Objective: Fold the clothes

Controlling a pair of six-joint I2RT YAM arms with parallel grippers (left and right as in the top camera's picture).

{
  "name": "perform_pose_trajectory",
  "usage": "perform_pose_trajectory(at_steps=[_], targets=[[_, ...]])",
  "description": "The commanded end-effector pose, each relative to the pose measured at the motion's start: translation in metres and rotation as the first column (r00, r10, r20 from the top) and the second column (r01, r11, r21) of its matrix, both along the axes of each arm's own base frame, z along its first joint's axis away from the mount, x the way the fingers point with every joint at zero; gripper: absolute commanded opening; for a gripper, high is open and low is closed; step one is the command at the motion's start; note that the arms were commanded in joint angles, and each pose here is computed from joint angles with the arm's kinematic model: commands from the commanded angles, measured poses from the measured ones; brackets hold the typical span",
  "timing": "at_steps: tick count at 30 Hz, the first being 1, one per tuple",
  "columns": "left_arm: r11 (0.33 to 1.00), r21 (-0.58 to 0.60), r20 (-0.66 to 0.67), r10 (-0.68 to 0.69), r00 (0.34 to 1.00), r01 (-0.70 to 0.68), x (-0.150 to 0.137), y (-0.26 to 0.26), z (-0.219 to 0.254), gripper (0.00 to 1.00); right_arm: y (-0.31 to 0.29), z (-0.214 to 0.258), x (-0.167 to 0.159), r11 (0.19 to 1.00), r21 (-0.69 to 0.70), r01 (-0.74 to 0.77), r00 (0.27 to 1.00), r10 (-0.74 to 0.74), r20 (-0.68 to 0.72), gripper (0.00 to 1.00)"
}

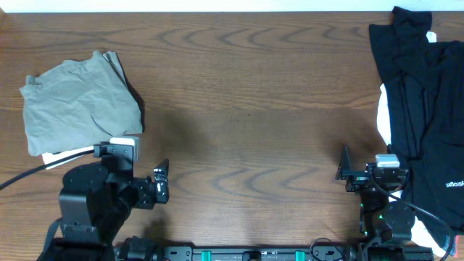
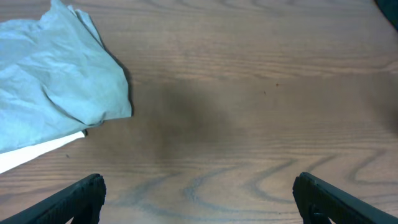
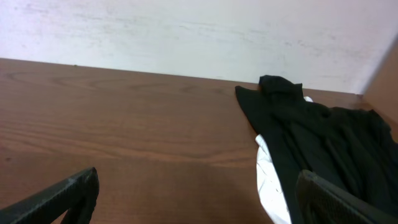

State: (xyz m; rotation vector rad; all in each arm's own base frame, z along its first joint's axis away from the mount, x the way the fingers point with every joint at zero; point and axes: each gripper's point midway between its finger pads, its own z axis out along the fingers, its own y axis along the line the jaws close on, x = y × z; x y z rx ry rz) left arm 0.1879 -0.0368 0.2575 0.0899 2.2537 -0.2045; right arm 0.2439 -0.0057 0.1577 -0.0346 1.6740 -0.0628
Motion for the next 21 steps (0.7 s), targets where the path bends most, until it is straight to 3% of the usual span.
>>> perform_pose_trajectory(at_steps=[1,10,21], targets=[[1.000,-0.007,0.023,0.008,1.000,-0.008,-0.007,0.001,-0.001,0.98,0.000,-0.001,0.000,1.000,-0.012,-0.001,1.000,0.001,0.004,0.99],[0.999,0.019,0.047,0.025,0.999,-0.026,-0.025,0.009,-0.053,0.98,0.000,-0.001,0.000,1.000,-0.012,-0.001,1.000,0.001,0.004,0.99],[1.000,-0.006,0.208,0.026,0.978,-0.025,-0.001,0.005,-0.119,0.98,0.000,-0.001,0.000,1.000,-0.012,-0.002,1.000,0.002,0.004,0.99]])
